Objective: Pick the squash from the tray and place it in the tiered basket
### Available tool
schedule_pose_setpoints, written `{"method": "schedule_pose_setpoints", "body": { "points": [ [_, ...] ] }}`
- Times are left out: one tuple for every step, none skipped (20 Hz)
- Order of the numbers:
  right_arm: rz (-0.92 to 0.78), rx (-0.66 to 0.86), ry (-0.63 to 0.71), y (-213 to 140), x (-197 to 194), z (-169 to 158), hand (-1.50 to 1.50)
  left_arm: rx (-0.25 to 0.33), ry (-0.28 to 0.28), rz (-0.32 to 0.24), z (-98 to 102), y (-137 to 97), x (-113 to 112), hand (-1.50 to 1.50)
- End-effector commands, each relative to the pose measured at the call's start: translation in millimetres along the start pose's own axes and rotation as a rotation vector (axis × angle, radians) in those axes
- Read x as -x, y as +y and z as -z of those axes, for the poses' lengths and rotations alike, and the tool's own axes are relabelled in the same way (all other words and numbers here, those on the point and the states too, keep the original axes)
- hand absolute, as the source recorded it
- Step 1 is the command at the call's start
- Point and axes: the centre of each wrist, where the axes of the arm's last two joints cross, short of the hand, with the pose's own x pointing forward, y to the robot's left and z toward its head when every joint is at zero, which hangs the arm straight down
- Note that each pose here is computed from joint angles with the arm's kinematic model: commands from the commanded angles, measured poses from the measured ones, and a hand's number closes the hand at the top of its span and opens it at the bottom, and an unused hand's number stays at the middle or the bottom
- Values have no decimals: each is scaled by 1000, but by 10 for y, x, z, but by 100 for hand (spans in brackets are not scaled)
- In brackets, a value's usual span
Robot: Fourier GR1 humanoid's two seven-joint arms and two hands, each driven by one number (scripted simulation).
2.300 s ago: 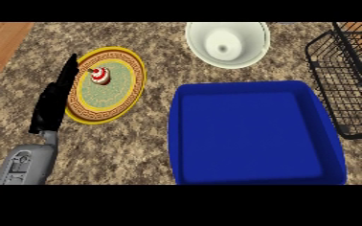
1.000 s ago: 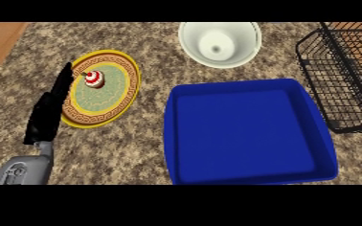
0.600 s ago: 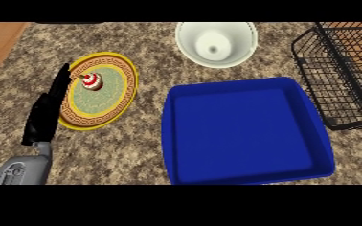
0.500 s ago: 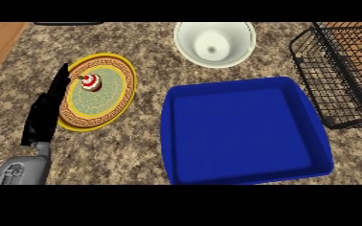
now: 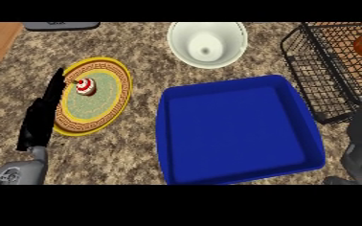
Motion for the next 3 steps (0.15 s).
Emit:
{"method": "schedule_pose_setpoints", "body": {
  "points": [
    [54,-15,156,-378,184,-345,-150,-9,3,-7,-36,-11,5,0],
    [81,17,179,-487,278,-247,-150,-6,1,11,-41,-13,43,0],
    [77,9,172,-554,315,-267,-150,15,6,1,-10,-81,23,0]
  ]
}}
